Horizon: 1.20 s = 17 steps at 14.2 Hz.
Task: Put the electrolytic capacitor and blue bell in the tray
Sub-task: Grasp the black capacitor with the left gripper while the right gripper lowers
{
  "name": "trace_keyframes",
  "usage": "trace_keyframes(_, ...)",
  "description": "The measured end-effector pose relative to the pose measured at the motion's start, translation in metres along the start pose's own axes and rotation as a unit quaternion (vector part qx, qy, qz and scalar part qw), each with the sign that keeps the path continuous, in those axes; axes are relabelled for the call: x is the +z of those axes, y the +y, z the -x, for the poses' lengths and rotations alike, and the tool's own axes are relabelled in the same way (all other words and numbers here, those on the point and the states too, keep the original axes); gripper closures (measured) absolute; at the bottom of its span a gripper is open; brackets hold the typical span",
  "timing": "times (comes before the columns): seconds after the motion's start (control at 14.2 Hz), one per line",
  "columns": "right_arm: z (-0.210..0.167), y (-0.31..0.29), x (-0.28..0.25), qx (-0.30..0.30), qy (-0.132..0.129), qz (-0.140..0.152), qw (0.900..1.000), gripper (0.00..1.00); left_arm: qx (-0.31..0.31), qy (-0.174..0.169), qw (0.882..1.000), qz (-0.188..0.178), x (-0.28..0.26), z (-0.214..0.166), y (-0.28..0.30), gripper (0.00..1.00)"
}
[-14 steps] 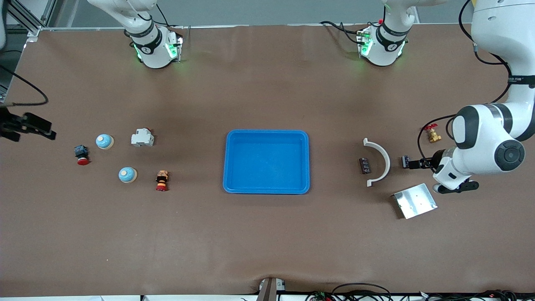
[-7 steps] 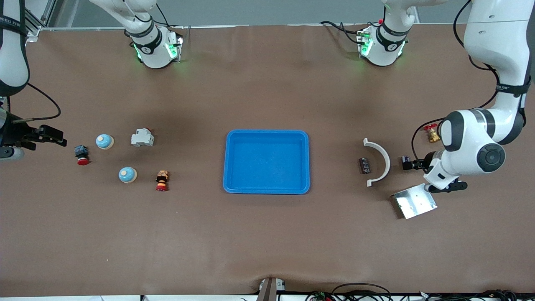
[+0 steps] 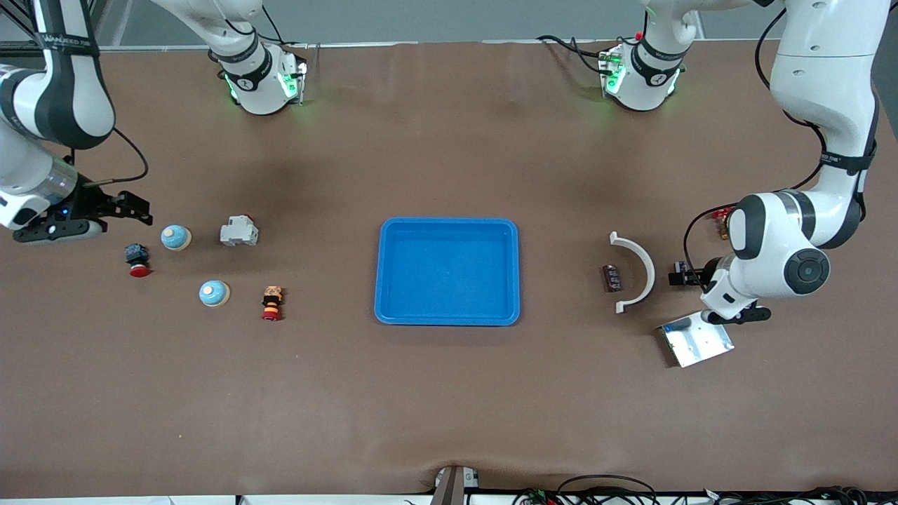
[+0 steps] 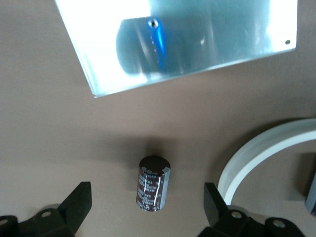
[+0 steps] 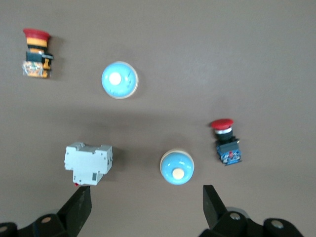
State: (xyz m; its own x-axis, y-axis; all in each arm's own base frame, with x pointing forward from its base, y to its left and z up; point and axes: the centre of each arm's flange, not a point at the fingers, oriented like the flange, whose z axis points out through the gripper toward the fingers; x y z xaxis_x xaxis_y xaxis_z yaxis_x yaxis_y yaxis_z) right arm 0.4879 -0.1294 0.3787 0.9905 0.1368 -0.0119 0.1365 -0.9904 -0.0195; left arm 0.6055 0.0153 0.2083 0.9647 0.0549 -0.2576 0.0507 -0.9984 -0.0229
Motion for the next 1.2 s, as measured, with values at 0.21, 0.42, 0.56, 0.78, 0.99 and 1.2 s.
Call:
trace_keyframes(0.21,0.011,0.005,0.012,-0.007,0.007,0.003,1.000,0.00,0.015,-0.009,1.000,0.000,0.009,0.004,0.002,0.00)
trace_keyframes(0.42,0.024,0.014,0.031,-0.021,0.025,0.013,0.999,0.00,0.017,-0.011,1.000,-0.001,0.014,0.004,0.004,0.00)
trace_keyframes(0.56,0.032,0.018,0.043,-0.030,0.033,0.018,0.999,0.00,0.017,-0.015,1.000,-0.001,0.020,0.004,0.004,0.00)
trace_keyframes(0.78,0.036,0.018,0.055,-0.039,0.032,0.018,0.999,0.00,0.017,-0.020,1.000,-0.001,0.029,0.003,0.003,0.00)
trace_keyframes(0.99,0.035,0.022,0.070,-0.040,0.032,0.019,0.999,0.00,0.016,-0.021,1.000,-0.001,0.033,0.003,0.003,0.00)
trace_keyframes(1.2,0.037,0.033,0.088,-0.034,0.029,0.018,0.999,0.00,0.016,-0.022,1.000,-0.001,0.035,0.002,0.002,0.00)
